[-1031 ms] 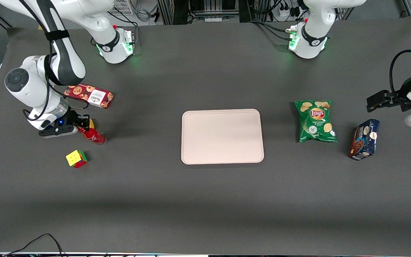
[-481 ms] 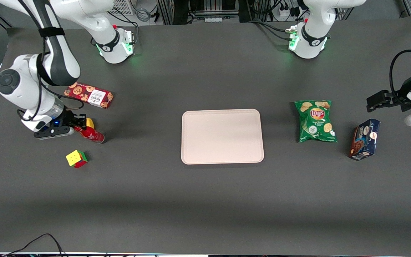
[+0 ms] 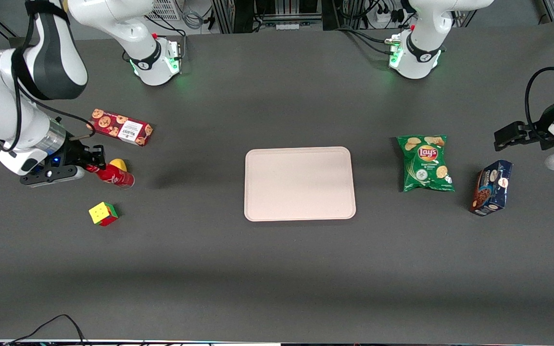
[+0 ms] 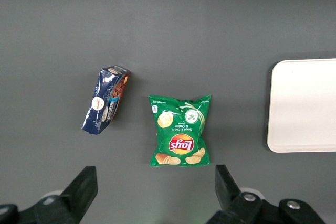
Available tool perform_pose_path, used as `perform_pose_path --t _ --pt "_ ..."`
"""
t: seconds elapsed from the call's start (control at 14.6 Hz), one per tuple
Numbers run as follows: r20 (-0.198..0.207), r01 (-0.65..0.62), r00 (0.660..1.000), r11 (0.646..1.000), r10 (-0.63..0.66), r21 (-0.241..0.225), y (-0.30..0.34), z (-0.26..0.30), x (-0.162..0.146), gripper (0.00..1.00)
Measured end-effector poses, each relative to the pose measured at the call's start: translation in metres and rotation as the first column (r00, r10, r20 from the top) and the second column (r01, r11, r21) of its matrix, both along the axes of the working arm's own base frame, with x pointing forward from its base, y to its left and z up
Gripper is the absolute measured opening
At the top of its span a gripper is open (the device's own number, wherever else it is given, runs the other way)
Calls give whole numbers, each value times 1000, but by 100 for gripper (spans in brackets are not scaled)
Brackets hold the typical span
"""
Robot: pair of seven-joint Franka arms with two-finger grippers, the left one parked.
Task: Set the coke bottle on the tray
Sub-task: 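Lift the bottle and carry it toward the white tray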
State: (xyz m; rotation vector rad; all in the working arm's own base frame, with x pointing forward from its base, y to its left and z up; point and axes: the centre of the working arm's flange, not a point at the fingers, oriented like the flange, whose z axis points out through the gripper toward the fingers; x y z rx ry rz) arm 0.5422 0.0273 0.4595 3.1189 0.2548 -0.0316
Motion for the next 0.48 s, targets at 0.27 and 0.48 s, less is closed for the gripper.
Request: perform_pose_path --t 0.27,0.48 --pt "32 40 999 999 -40 1 72 58 3 32" --pt "48 89 995 996 -90 14 141 92 -4 32"
